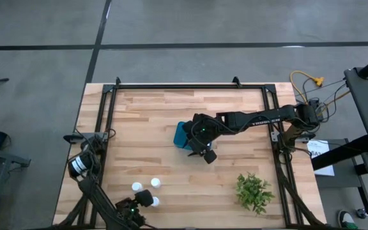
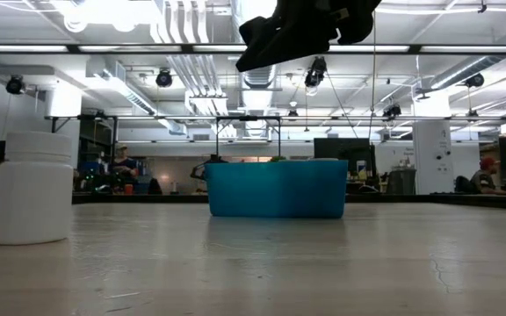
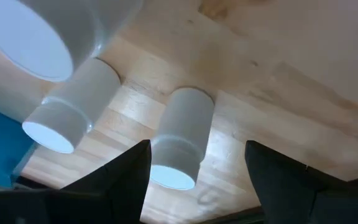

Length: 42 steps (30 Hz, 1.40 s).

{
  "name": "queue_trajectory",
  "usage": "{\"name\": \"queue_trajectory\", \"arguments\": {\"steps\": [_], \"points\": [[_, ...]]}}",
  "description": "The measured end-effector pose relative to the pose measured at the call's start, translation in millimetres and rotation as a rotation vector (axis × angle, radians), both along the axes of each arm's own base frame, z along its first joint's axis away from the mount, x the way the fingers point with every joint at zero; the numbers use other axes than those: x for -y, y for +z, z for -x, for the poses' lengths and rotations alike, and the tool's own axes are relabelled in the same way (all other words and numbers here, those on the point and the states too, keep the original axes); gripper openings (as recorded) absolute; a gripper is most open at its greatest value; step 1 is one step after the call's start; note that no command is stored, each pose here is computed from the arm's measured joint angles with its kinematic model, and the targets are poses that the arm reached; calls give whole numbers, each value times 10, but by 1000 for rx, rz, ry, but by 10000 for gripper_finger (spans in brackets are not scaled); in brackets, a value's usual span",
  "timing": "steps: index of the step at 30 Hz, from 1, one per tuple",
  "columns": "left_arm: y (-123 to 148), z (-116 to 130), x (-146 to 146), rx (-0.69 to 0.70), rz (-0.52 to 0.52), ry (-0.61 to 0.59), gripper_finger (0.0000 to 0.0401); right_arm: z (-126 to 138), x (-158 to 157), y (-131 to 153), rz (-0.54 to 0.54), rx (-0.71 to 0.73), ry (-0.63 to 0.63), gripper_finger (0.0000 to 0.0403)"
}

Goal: Pick and place pill bottles into a basket
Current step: Put the white pill bottle into the blue bin

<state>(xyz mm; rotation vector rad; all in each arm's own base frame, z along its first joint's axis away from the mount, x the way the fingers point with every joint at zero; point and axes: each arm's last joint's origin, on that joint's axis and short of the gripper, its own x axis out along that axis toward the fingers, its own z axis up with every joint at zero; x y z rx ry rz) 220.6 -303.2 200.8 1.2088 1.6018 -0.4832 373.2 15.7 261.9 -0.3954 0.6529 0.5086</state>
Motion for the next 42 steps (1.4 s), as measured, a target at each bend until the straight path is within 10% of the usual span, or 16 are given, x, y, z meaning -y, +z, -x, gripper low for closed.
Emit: {"name": "queue_trajectory", "arguments": {"steps": [42], "points": [[-189, 16, -67, 34, -113, -158, 242, 1, -5, -9, -6, -5, -2, 183]]}}
